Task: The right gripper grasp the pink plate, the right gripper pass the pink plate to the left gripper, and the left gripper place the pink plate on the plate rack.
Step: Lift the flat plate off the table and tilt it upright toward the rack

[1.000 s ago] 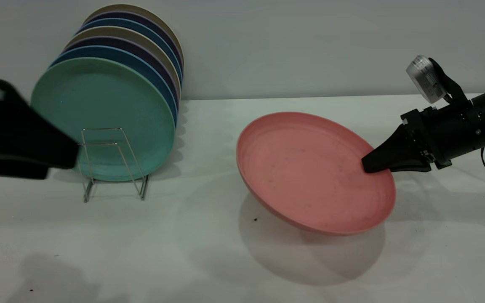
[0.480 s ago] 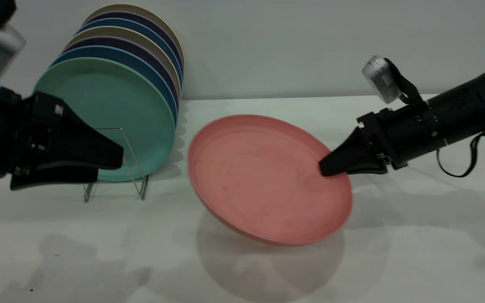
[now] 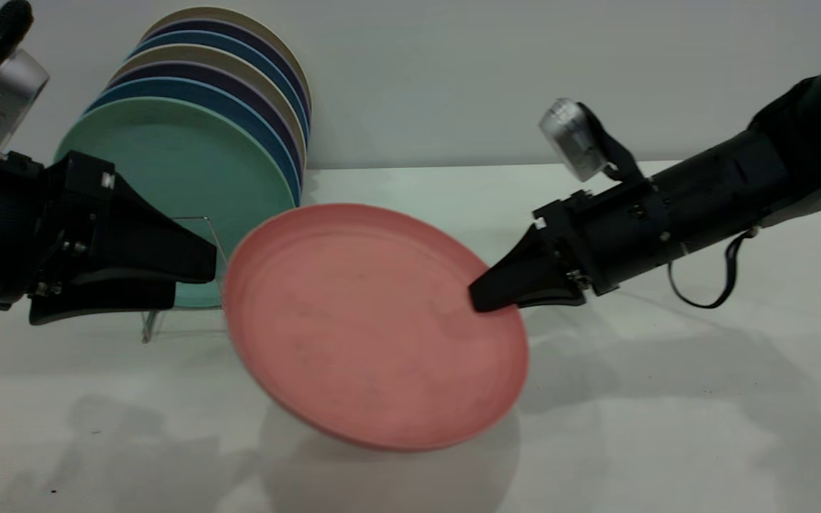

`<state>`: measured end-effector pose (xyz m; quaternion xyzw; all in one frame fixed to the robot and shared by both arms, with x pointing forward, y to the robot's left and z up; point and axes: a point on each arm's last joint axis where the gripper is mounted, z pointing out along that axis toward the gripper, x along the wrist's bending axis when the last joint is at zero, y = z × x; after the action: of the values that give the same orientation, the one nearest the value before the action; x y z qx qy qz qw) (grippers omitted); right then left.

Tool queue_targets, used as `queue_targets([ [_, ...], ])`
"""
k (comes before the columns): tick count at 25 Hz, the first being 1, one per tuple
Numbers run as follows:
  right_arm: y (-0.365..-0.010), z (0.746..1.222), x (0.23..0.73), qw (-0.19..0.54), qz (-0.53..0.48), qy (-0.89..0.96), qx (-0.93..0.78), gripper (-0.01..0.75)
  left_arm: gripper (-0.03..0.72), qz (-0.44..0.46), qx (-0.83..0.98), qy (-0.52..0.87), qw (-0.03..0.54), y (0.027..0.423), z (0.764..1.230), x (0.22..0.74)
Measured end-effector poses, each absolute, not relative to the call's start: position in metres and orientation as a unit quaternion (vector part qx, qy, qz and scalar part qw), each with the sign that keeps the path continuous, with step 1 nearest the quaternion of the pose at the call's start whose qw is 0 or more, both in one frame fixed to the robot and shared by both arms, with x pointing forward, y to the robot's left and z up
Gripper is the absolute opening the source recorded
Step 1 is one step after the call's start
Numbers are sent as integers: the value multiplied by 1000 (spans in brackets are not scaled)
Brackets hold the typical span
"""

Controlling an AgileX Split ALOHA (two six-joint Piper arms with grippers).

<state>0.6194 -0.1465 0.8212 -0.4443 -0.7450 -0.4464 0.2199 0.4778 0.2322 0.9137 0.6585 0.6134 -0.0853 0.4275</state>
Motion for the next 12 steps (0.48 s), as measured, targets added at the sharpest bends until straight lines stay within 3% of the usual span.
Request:
queue_targets([
  [8, -126, 836, 613, 255, -485, -728, -411, 15, 493, -84, 654, 615, 432, 232, 914, 479],
  [12, -121, 853, 613, 248, -504, -730, -389, 23, 435, -85, 655, 612, 435, 232, 915, 479],
])
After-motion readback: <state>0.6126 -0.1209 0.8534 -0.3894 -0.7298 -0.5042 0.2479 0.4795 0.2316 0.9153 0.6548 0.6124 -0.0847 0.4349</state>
